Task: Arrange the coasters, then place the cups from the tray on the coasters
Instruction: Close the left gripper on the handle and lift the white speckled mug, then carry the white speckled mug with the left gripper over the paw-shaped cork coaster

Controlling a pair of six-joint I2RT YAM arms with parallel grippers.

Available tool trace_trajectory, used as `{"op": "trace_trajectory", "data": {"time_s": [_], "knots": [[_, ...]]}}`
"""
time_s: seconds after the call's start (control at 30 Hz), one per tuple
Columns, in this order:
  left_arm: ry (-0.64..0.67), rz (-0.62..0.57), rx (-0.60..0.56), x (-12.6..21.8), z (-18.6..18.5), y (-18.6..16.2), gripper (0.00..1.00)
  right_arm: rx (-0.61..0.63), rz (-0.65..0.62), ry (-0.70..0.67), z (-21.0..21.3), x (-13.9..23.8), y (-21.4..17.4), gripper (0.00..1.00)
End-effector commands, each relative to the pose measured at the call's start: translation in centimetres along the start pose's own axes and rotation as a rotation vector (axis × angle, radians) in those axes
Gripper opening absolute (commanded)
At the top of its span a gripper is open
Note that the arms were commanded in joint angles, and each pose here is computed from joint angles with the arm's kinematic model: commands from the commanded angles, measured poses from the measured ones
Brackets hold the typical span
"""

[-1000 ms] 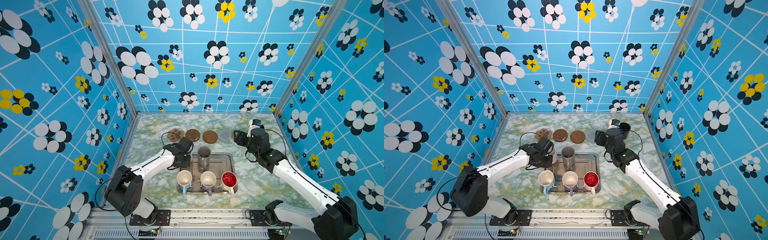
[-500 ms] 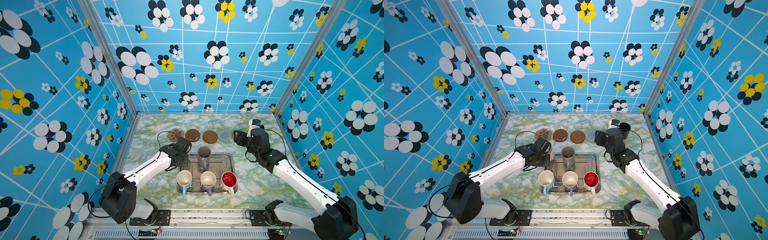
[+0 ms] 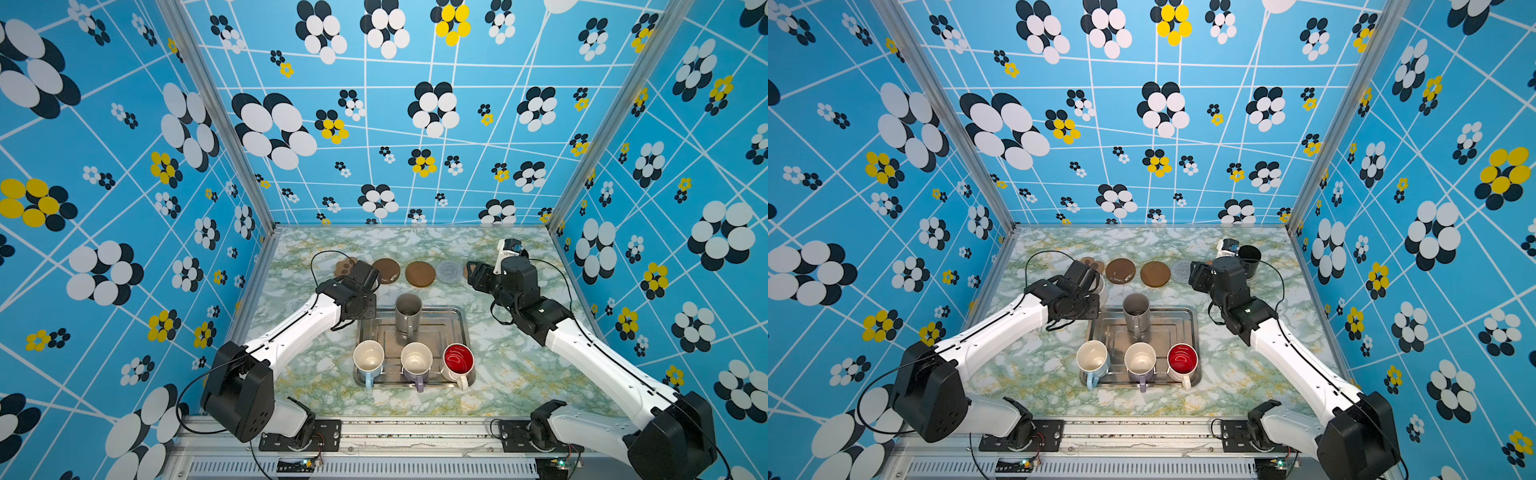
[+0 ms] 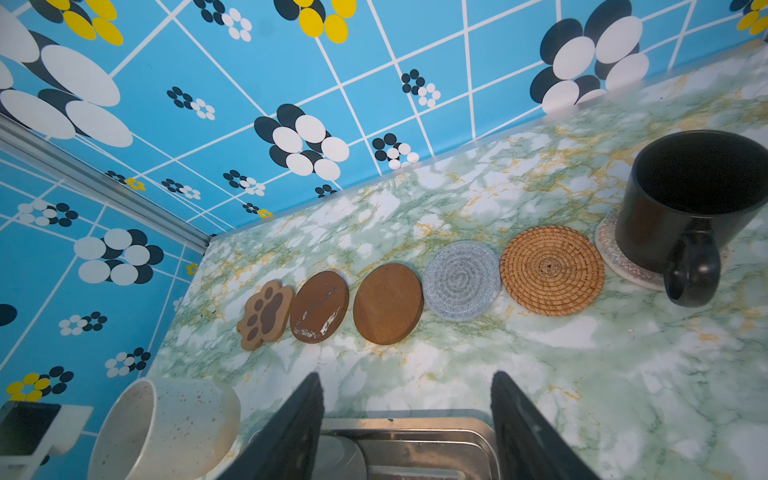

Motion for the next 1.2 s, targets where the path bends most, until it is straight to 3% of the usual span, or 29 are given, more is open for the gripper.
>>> {"op": "trace_trajectory", "data": {"time_s": [0.0,0.83,1.17], "knots": [[-0.005,-0.098,0.009,1.0,-0.3,3.5,0.0,0.028,0.008,0.01,0.3,0.0,0.0,0.66],[0.02,-0.107,0.148,-3.9,3.3,9.6,0.0,0.048,0.015,-0.005,0.1,0.0,-0.1,0.66],[0.051,-0.102,0.143,-5.9,3.5,12.6,0.0,0.054,0.019,-0.018,-0.3,0.0,0.1,0.66]]}}
Point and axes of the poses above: each gripper's point midway between its finger pads, its own x axis back along the fingers, its own z axis along the line the jaws close on, y = z × x, the point moved 2 cm from there along x, back along the fingers, and after that the axes turned 1 degree about x, right-handed, at the moved point
